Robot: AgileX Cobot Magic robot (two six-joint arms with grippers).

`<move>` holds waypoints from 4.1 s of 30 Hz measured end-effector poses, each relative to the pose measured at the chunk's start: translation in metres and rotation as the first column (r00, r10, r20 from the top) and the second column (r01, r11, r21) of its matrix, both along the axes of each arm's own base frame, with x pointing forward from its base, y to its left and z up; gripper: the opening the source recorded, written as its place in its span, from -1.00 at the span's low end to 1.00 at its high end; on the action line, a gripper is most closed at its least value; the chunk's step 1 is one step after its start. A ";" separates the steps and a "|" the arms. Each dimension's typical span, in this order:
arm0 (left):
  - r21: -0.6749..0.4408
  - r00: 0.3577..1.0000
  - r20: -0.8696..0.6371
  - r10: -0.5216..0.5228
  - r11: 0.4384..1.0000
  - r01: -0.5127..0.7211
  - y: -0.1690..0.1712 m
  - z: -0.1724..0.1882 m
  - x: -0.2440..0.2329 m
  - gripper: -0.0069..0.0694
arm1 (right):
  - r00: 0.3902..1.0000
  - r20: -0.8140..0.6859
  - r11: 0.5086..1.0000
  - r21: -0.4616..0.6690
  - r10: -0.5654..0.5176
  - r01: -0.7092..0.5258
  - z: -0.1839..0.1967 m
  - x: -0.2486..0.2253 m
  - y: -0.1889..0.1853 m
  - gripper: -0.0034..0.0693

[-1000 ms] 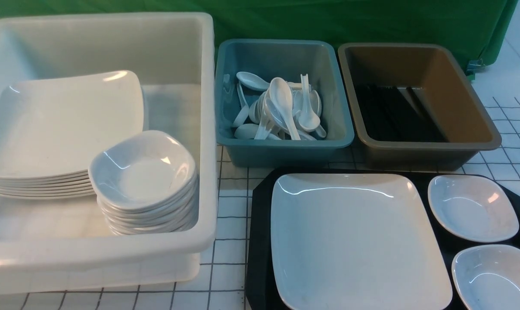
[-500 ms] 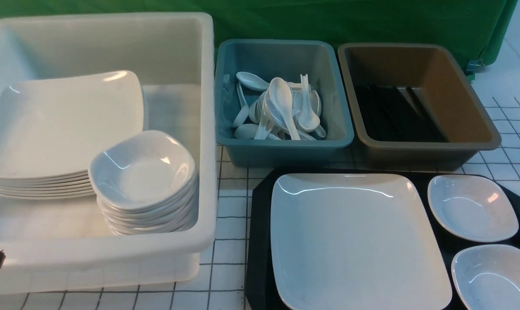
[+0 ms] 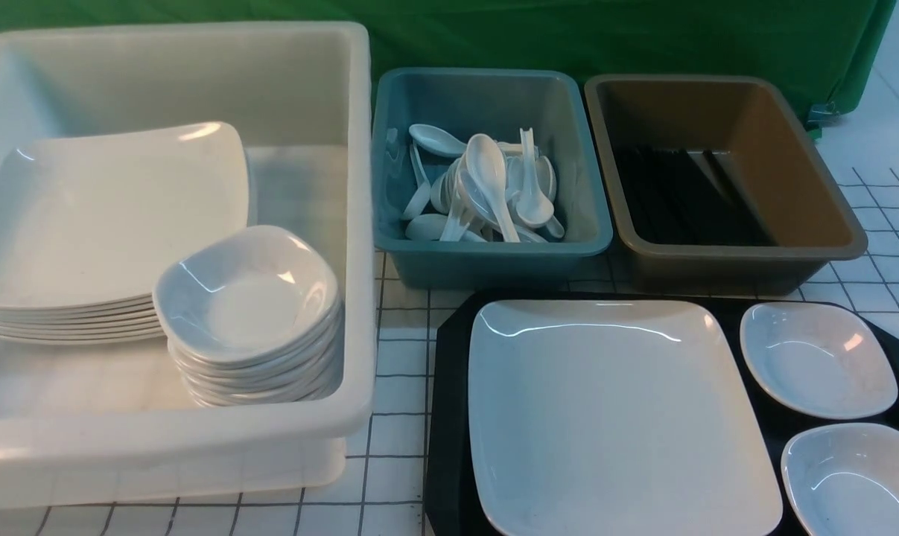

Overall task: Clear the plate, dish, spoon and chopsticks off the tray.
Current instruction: Use the right arm to grab a small plate from the dinner plate, then use the right arm to put the small plate into the large storage box on the left, then use the right arm to grab a small plate from the dinner plate

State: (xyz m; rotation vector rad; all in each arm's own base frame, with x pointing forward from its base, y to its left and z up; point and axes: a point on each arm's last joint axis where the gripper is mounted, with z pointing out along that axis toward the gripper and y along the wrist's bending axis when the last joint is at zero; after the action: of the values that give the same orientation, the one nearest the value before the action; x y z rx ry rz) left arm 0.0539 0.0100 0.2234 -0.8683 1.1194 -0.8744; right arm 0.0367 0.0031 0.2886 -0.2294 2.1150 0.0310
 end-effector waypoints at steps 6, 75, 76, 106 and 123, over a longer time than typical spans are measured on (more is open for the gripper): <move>0.186 0.999 -0.012 -0.039 0.982 0.041 -0.008 0.038 -0.009 -0.81 | 0.999 -0.032 1.000 0.000 -0.004 0.004 -0.002 0.004 0.001 -0.76; 0.065 0.275 -0.915 -0.296 0.564 0.823 -0.041 0.028 0.043 -0.49 | 0.704 -0.159 0.721 0.202 0.692 -0.663 0.110 0.155 0.159 -0.81; 0.067 0.268 -0.921 -0.283 0.563 0.824 -0.040 0.027 0.042 -0.49 | 0.662 -0.132 0.675 0.188 0.737 -0.714 0.110 0.159 0.170 -0.81; 0.075 0.230 -0.949 -0.216 0.553 0.830 -0.034 0.023 0.039 -0.36 | 0.205 -0.180 0.056 -0.606 0.962 -0.793 -0.010 0.221 0.388 -0.19; 0.075 0.230 -0.949 -0.216 0.553 0.830 -0.034 0.023 0.039 -0.31 | 0.390 -0.218 0.258 -0.460 0.895 -0.850 0.073 0.189 0.328 0.41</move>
State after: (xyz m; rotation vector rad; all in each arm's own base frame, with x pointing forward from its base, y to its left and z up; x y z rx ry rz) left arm 0.0933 -0.0243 0.2463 -0.2499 2.6554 -0.4955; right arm 0.2257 0.3316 0.3617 -1.7280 1.5715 0.1200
